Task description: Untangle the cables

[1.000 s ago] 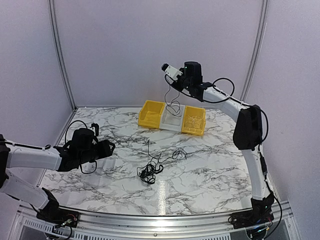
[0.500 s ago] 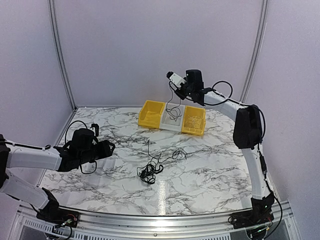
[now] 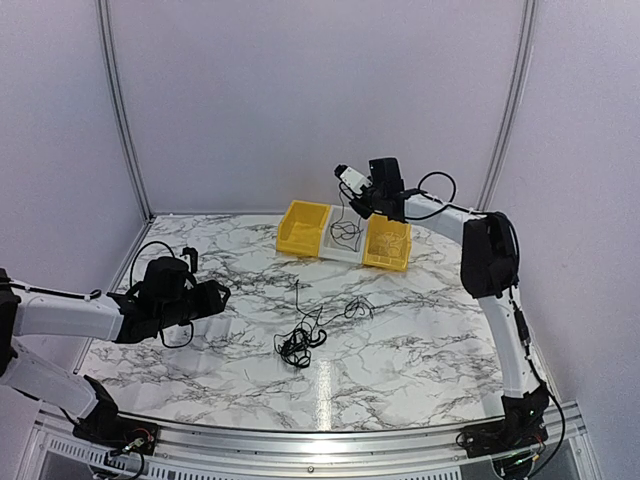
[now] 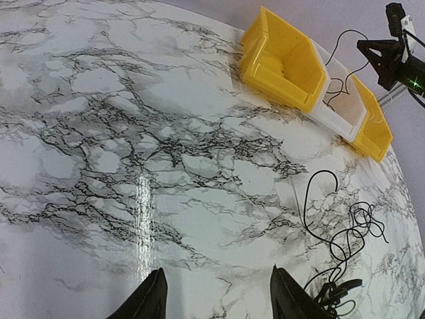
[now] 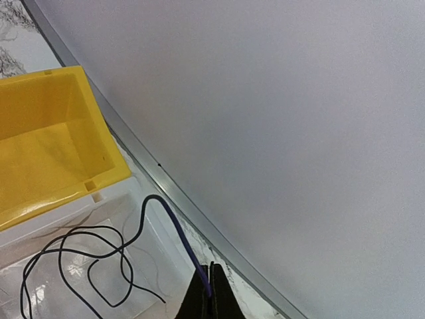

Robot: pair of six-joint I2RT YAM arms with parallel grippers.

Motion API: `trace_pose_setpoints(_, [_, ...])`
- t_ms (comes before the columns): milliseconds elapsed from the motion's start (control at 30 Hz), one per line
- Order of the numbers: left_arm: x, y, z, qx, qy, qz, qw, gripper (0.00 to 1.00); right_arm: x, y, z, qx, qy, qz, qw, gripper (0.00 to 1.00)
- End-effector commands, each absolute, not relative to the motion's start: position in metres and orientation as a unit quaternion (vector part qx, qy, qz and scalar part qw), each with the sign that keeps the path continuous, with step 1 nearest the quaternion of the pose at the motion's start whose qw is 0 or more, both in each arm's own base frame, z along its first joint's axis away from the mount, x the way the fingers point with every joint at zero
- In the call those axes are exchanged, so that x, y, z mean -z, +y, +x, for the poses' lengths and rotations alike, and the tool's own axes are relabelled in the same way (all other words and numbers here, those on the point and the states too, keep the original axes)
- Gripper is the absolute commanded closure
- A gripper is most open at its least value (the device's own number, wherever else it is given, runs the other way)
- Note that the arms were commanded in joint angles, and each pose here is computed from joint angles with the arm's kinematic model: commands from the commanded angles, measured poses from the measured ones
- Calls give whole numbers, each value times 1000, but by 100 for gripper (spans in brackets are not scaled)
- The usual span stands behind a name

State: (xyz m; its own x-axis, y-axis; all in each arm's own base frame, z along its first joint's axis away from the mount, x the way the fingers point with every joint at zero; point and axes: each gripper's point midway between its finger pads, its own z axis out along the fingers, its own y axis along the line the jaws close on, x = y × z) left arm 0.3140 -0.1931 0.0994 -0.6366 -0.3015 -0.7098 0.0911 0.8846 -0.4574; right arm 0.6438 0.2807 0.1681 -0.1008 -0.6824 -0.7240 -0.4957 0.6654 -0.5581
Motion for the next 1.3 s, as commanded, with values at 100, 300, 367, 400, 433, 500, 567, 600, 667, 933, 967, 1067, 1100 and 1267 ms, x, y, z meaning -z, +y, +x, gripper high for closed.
trace_pose_setpoints(100, [-100, -192, 312, 239, 872, -64, 423, 45, -123, 297, 632, 41, 763, -407, 501, 100])
trace_pose_setpoints(300, [-101, -193, 312, 241, 871, -65, 423, 45, -116, 299, 622, 26, 772, -414, 481, 100])
trace_pose_setpoints(367, [-101, -194, 313, 242, 872, -62, 422, 45, -121, 298, 619, 24, 775, -413, 478, 100])
trace_pose_setpoints(400, [-102, -196, 313, 245, 871, -58, 422, 46, -122, 297, 618, 24, 776, -413, 476, 99])
trace_pose_setpoints(433, [-103, -198, 313, 249, 871, -53, 421, 46, -124, 296, 616, 24, 777, -414, 474, 96])
trace_pose_setpoints(500, [-105, -205, 312, 255, 869, -37, 421, 45, -131, 294, 612, 24, 778, -414, 472, 87])
trace_pose_setpoints(567, [-108, -212, 310, 259, 867, -19, 424, 45, -142, 292, 607, 24, 779, -414, 471, 78])
trace_pose_setpoints(600, [-111, -217, 308, 263, 866, -8, 426, 44, -147, 291, 604, 23, 779, -414, 470, 73])
trace_pose_setpoints(667, [-116, -227, 305, 268, 862, 15, 430, 44, -158, 287, 596, 22, 781, -412, 468, 64])
trace_pose_setpoints(933, [-110, -275, 303, 296, 856, 74, 418, 43, -194, 281, 541, -19, 777, -425, 463, 51])
trace_pose_setpoints(967, [-108, -279, 305, 298, 857, 71, 414, 43, -195, 286, 528, -37, 773, -434, 461, 51])
trace_pose_setpoints(1067, [-101, -286, 313, 304, 859, 55, 408, 44, -181, 316, 479, -120, 759, -467, 437, 52])
trace_pose_setpoints(1100, [-98, -288, 315, 303, 861, 52, 404, 44, -173, 331, 459, -154, 751, -486, 420, 51])
trace_pose_setpoints(1267, [-90, -286, 318, 301, 866, 27, 398, 46, -139, 392, 392, -245, 721, -541, 357, 44])
